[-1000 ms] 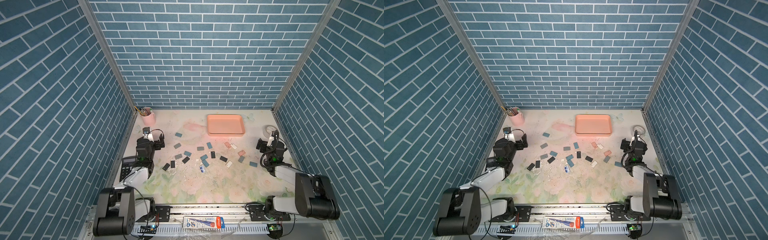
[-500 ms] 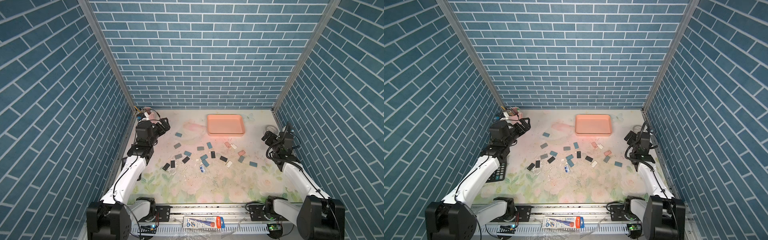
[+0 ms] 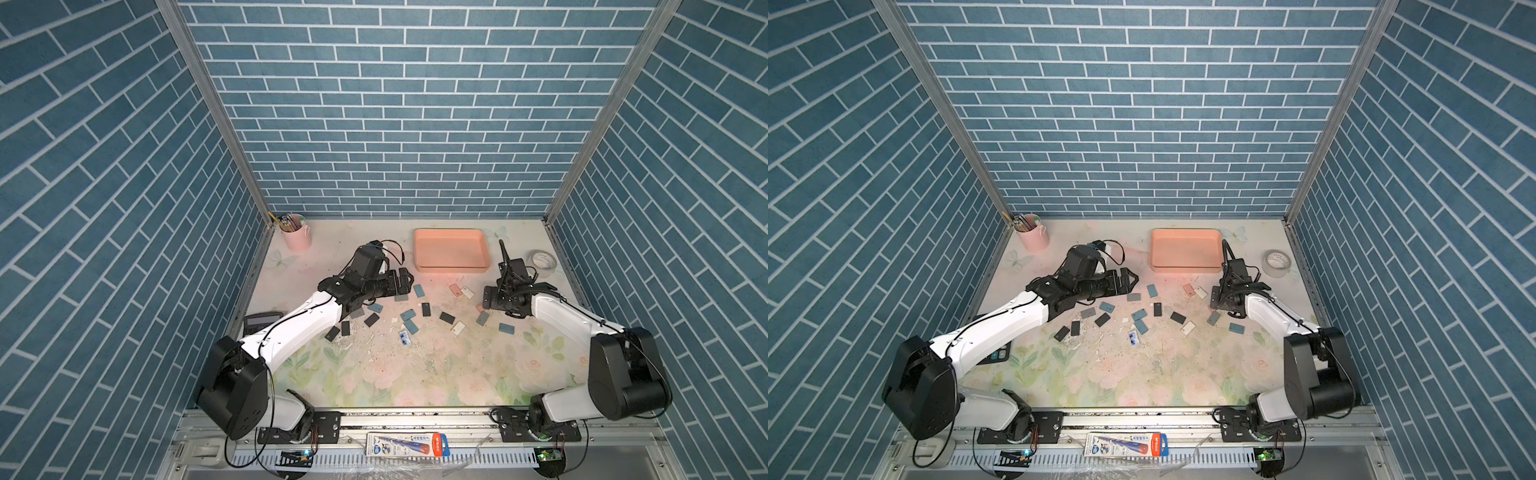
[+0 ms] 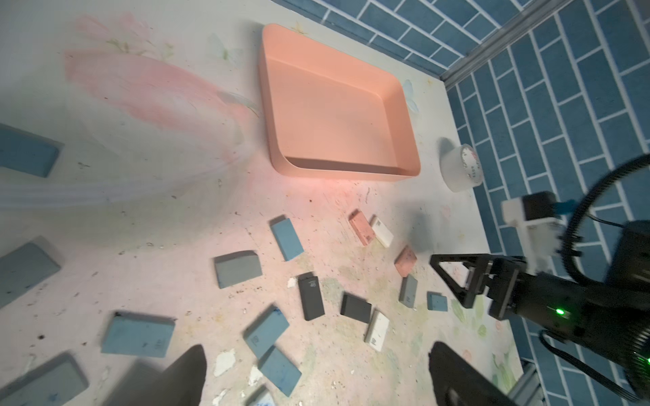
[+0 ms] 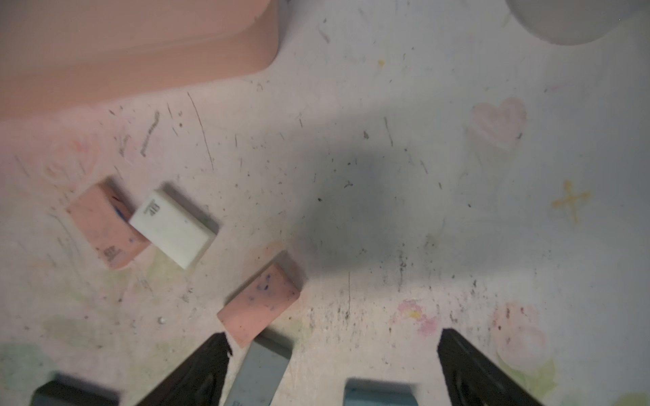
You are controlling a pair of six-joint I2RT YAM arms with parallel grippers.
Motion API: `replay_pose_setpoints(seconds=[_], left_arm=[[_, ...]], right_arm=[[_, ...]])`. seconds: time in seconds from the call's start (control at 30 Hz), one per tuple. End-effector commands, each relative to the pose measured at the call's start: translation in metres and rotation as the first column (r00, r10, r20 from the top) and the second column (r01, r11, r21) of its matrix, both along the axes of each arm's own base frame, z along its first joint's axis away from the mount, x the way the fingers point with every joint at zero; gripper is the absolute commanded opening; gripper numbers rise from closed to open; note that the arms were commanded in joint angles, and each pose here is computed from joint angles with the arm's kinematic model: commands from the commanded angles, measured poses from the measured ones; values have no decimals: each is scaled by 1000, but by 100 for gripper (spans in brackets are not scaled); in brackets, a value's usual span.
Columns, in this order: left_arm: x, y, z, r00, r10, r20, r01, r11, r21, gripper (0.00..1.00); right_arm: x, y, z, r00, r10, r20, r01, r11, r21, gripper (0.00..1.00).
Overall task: Put the eraser in the storage box
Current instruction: Pick up the eraser from the center of the board.
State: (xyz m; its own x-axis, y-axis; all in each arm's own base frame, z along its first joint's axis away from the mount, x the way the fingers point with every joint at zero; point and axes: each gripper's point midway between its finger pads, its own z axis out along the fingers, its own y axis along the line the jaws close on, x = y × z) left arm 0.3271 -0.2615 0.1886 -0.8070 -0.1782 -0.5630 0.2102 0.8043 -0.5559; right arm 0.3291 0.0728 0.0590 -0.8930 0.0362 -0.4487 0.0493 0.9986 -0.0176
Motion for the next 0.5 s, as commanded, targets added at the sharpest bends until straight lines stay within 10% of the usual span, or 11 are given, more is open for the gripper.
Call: replay_pose_setpoints(seconds=[0.0,0.47], left_arm=[[-6,-11,3,1000,-31,1,31,998,-57,100],[-14,6,8,999,-34,27,34,999,2,99]], right_arm=[[6,10,-2,994,101,-38,-104,991,-81,94],[41,60,-22,937,328,-119,-339,937,-82,87]])
